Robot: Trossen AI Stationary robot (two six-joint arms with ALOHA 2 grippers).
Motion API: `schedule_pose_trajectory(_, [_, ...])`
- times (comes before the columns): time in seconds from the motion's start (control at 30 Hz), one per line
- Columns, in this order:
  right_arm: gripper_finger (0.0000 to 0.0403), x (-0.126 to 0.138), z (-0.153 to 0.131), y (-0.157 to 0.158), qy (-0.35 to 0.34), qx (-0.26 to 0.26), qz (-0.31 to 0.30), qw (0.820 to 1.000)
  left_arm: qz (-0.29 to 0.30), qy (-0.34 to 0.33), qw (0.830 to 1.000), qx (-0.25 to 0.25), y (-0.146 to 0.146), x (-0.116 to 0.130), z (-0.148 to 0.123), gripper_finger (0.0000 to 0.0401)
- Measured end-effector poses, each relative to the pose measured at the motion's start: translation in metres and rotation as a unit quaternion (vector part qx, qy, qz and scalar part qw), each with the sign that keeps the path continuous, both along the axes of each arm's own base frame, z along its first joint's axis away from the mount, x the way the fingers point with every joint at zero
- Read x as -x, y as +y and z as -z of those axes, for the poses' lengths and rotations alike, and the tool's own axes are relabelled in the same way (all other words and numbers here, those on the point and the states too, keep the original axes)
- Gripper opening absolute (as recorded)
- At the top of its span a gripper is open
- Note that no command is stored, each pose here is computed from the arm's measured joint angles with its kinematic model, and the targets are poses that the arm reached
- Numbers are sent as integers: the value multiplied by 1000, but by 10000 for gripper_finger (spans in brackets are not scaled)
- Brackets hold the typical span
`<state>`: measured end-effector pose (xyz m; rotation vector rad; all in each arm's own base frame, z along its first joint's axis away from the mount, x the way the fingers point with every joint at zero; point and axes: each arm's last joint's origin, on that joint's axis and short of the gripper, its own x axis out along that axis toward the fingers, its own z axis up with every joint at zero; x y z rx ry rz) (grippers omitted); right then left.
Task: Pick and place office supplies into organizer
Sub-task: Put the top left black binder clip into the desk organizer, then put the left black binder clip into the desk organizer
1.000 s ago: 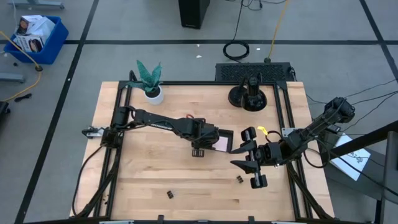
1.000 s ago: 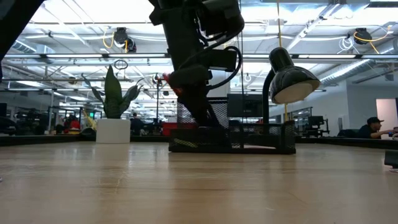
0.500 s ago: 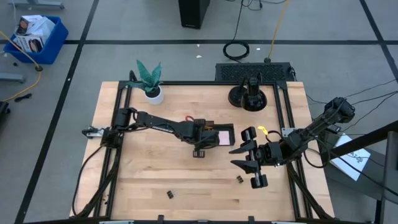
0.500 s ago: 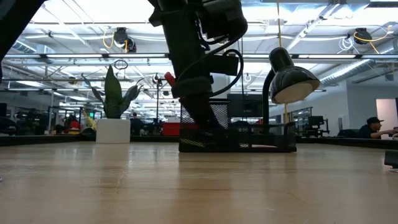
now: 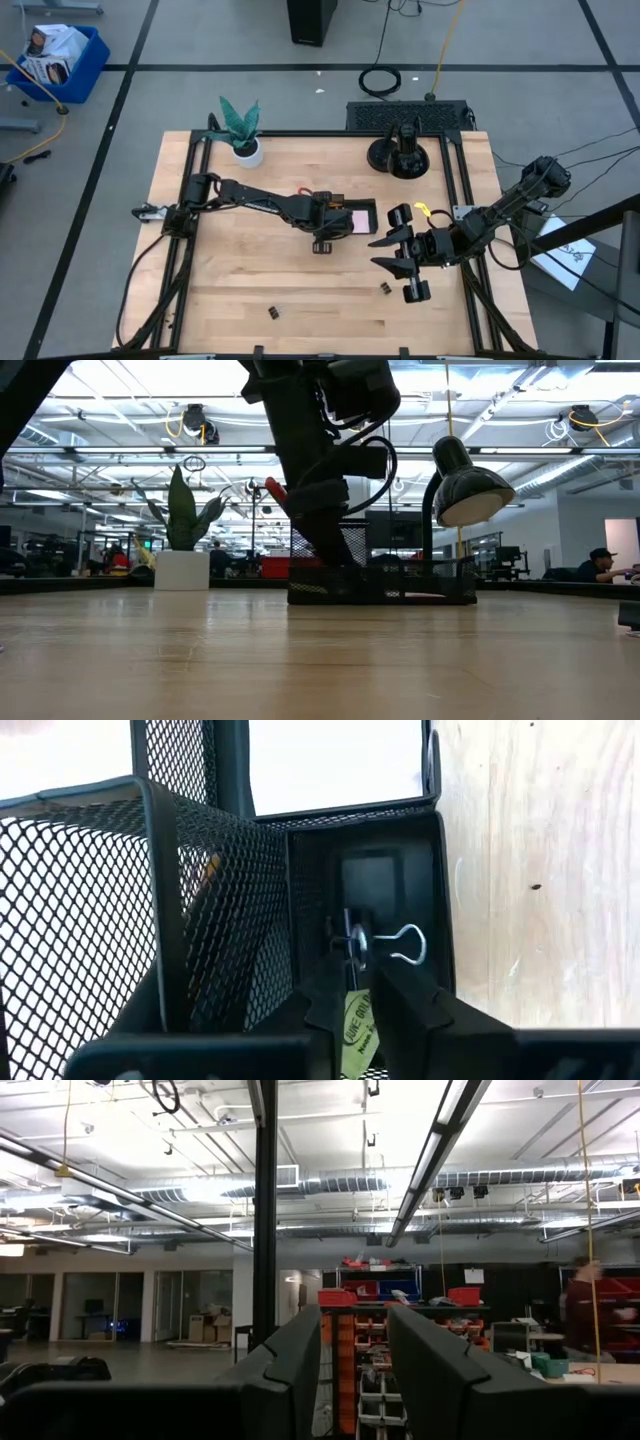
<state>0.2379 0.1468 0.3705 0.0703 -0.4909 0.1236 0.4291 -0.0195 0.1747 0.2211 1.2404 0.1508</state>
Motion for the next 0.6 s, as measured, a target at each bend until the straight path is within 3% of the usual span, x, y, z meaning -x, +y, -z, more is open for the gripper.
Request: schedule_pose_trajectory(0.6, [109, 0, 0, 0, 0, 0, 0, 1000, -9, -13, 1000, -14, 1, -2, -2, 139])
